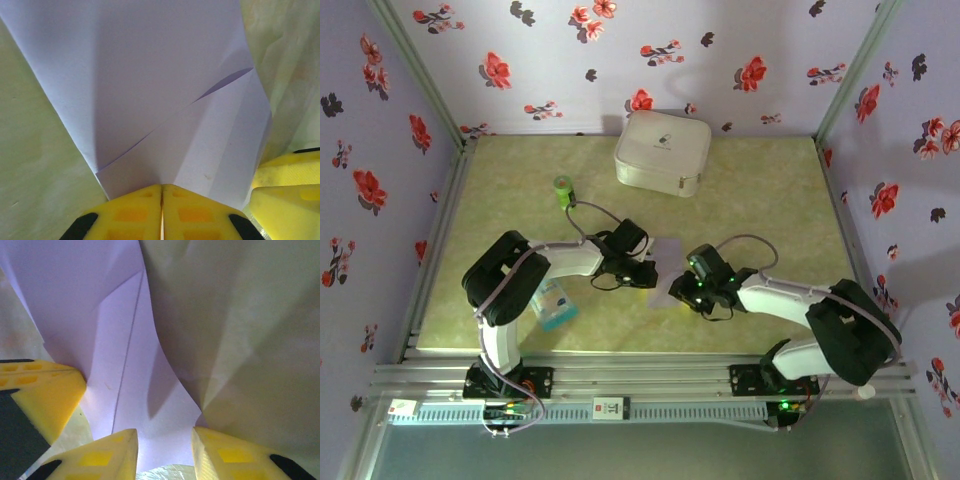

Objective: Fold a paper plane with a square sheet of paper (pick it up from the middle)
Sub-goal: Turn over the paper at the center of the table.

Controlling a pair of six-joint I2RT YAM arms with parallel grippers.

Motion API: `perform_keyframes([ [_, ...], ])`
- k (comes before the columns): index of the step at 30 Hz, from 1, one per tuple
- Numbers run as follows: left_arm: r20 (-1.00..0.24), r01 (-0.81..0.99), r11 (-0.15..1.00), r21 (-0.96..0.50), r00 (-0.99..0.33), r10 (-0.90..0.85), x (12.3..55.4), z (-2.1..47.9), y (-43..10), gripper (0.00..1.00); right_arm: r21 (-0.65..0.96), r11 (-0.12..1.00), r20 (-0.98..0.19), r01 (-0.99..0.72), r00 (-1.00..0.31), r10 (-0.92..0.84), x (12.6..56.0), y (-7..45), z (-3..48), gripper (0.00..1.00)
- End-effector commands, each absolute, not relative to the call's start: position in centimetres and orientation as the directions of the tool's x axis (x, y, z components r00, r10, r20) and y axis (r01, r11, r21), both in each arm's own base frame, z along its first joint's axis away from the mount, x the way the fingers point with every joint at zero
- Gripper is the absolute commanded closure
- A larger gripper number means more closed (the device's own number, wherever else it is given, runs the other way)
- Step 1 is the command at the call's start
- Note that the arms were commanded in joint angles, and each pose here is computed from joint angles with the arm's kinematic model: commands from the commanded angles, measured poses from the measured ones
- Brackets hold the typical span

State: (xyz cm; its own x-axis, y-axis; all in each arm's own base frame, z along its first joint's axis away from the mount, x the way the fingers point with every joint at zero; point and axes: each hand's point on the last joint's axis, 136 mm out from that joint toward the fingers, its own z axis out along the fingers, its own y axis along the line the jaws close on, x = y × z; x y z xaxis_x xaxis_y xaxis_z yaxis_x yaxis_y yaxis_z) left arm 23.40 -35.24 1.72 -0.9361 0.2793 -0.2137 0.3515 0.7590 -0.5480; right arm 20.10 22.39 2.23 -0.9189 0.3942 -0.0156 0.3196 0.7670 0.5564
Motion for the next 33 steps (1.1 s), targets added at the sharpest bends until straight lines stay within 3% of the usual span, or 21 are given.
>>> perform_keyframes([
  [1,-0.160,0.326,0.787,-0.524,-0.945,0.285,22.1,0.6,-34.1,0.92,0.580,0.751,-0.036,0.315,-0.912,0.410,21.2,23.2,2.7,0.63],
  [10,-0.156,0.324,0.789,-0.522,-0.946,0.286,22.0,0.4,-34.1,0.92,0.663,0.699,-0.081,0.268,-0.903,0.422,23.6,24.3,4.0,0.52],
  [33,-0.157,0.322,0.788,-0.524,-0.947,0.282,21.9,0.6,-34.0,0.94,0.724,0.641,-0.065,0.255,-0.900,0.432,26.2,23.4,3.5,0.55],
])
